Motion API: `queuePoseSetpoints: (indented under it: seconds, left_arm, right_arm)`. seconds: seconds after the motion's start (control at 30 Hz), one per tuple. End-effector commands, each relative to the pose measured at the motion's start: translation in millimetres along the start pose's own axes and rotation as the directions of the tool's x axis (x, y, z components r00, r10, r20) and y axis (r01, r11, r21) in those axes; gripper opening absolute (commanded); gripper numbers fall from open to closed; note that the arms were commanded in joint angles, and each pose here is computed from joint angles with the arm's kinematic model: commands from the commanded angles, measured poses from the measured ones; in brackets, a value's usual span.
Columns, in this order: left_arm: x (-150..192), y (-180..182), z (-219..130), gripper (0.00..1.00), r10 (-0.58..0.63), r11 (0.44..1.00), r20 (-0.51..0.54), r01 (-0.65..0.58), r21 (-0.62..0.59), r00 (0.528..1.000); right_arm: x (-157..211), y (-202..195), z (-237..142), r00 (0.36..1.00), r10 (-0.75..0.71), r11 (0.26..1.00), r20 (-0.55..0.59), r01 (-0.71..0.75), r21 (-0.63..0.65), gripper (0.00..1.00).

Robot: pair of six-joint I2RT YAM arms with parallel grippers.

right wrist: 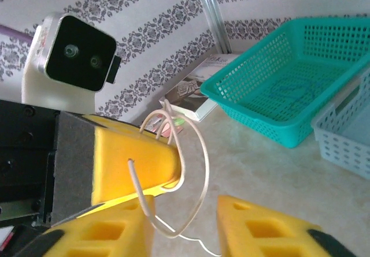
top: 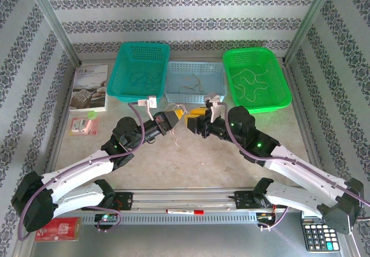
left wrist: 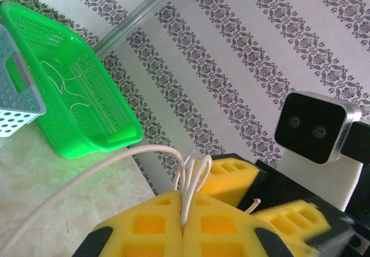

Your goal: Untangle the cables

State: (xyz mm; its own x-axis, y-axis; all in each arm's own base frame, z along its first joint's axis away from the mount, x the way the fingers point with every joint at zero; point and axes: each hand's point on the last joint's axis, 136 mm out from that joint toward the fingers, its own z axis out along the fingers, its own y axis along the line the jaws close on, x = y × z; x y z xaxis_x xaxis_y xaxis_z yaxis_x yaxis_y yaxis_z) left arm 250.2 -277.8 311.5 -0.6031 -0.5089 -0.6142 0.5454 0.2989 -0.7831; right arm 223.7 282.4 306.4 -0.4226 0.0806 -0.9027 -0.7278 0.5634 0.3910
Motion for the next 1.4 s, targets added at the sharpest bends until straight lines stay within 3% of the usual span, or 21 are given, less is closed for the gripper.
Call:
queuePoseSetpoints:
  seconds: [0.0, 0.2, 0.3, 0.33, 0.43, 0.47, 0.57, 0.67, 0.87, 1.0, 1.37]
  left_arm:
    - [-9.3, -22.2, -1.3, 0.0, -0.005, 0.999, 0.014, 0.005, 0.051, 1.0]
    - [-7.3, -23.5, -1.0, 0.0, 0.006, 0.998, 0.003, -0.006, 0.059, 1.0]
    - [-6.6, -23.8, -1.6, 0.0, 0.019, 0.998, 0.0, -0.019, 0.062, 1.0]
    - [-5.9, -23.8, -2.3, 0.08, 0.027, 0.998, -0.001, -0.027, 0.064, 1.0]
    - [-8.0, -26.0, -7.3, 0.58, 0.066, 0.996, 0.01, -0.067, 0.065, 0.998]
    - [-8.6, -26.4, -10.2, 0.69, 0.085, 0.995, 0.012, -0.086, 0.059, 0.996]
    - [-8.4, -27.9, -20.9, 0.89, 0.166, 0.985, 0.006, -0.166, 0.04, 0.986]
    - [-9.3, -27.9, -34.4, 0.97, 0.265, 0.964, 0.0, -0.265, 0.01, 0.964]
    - [0.7, -14.7, -49.2, 1.0, 0.486, 0.869, -0.105, -0.492, -0.046, 0.868]
    - [12.0, -8.2, -43.7, 1.0, 0.552, 0.825, -0.181, -0.564, -0.02, 0.814]
    - [17.5, -10.4, -11.5, 0.98, 0.583, 0.808, -0.219, -0.587, 0.053, 0.782]
  right_arm:
    - [-26.0, 9.3, -2.6, 0.997, -0.022, 1.0, 0.079, 0.022, -0.007, 0.23]
    - [-33.0, 6.6, -6.9, 0.995, -0.024, 1.0, 0.101, 0.023, 0.011, 0.0]
    - [-40.3, 2.1, -12.4, 0.992, -0.021, 0.999, 0.12, 0.018, 0.029, 0.0]
    - [-41.8, 0.2, -14.0, 0.992, -0.02, 0.999, 0.124, 0.016, 0.036, 0.0]
    - [-48.0, -7.4, -19.7, 0.991, -0.02, 0.998, 0.133, 0.011, 0.068, 0.0]
    - [-49.3, -9.2, -21.5, 0.991, -0.023, 0.997, 0.131, 0.013, 0.076, 0.0]
    - [-56.7, -13.4, -29.6, 0.99, -0.037, 0.995, 0.138, 0.023, 0.099, 0.0]
    - [-62.3, -14.0, -36.1, 0.989, -0.051, 0.994, 0.139, 0.037, 0.105, 0.0]
    - [-70.5, -4.1, -46.8, 0.988, -0.089, 0.994, 0.126, 0.08, 0.071, 0.0]
    - [-73.3, 3.6, -51.3, 0.989, -0.093, 0.995, 0.119, 0.089, 0.041, 0.0]
    - [-71.9, 19.7, -51.6, 0.993, -0.048, 0.998, 0.108, 0.053, -0.045, 0.0]
